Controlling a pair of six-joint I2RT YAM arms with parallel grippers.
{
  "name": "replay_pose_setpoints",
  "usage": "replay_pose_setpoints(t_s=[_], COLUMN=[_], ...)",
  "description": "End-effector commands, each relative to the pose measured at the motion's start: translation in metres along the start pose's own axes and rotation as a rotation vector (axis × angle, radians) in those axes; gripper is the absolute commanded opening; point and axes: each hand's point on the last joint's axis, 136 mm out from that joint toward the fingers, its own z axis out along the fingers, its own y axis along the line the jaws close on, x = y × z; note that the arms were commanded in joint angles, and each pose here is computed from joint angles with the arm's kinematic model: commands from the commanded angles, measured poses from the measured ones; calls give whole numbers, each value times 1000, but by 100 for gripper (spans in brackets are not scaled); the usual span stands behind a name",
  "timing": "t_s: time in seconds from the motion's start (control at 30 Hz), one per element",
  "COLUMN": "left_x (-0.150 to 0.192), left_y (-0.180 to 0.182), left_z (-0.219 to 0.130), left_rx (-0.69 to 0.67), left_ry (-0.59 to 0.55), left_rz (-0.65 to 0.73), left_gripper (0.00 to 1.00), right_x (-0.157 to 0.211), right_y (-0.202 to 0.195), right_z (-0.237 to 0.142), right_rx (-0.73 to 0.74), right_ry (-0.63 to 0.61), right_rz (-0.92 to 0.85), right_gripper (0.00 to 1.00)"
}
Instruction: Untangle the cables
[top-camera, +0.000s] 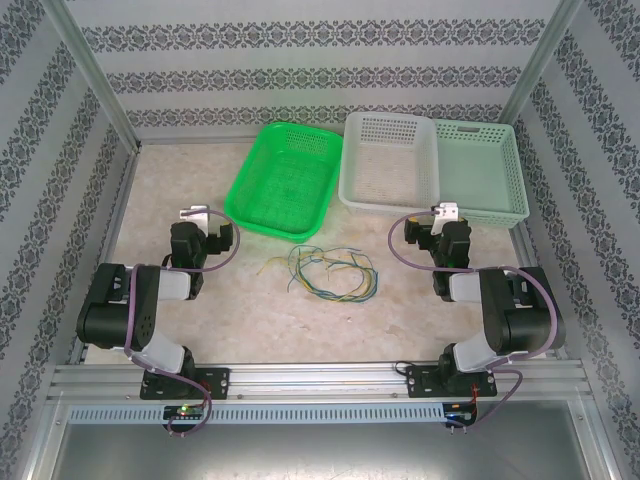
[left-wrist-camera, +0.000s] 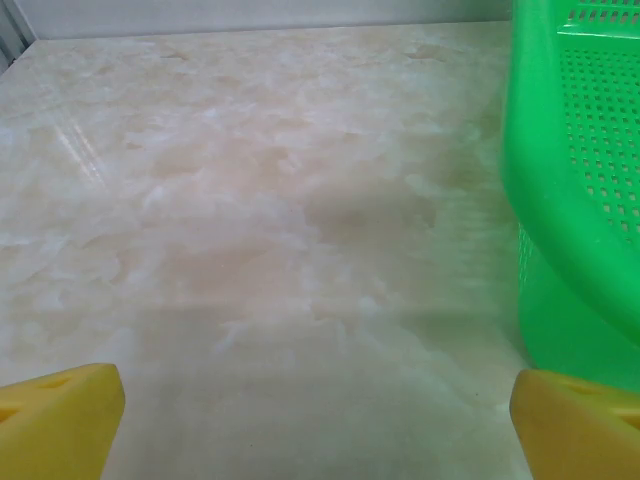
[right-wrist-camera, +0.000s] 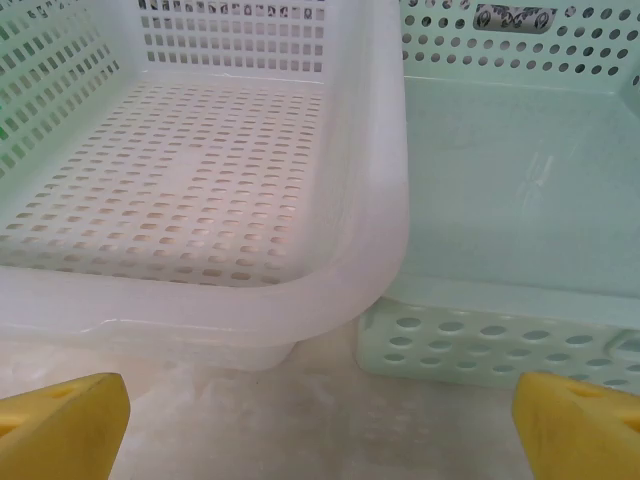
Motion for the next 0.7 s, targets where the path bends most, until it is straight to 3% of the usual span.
replay_pose_setpoints(t_s=[0.0,0.67], left_x=[-4,-4], left_y=[2,2], left_z=[1,1], left_rx=[-11,-11], left_ry=[-19,-18], left_rz=[-9,-9], left_gripper=[100,100], right_x=[-12,-13], right_y=[2,1], right_z=[2,3], right_rx=[-8,-18], right_ry=[-30,-27], right_rz=[11,19], right_gripper=[98,98])
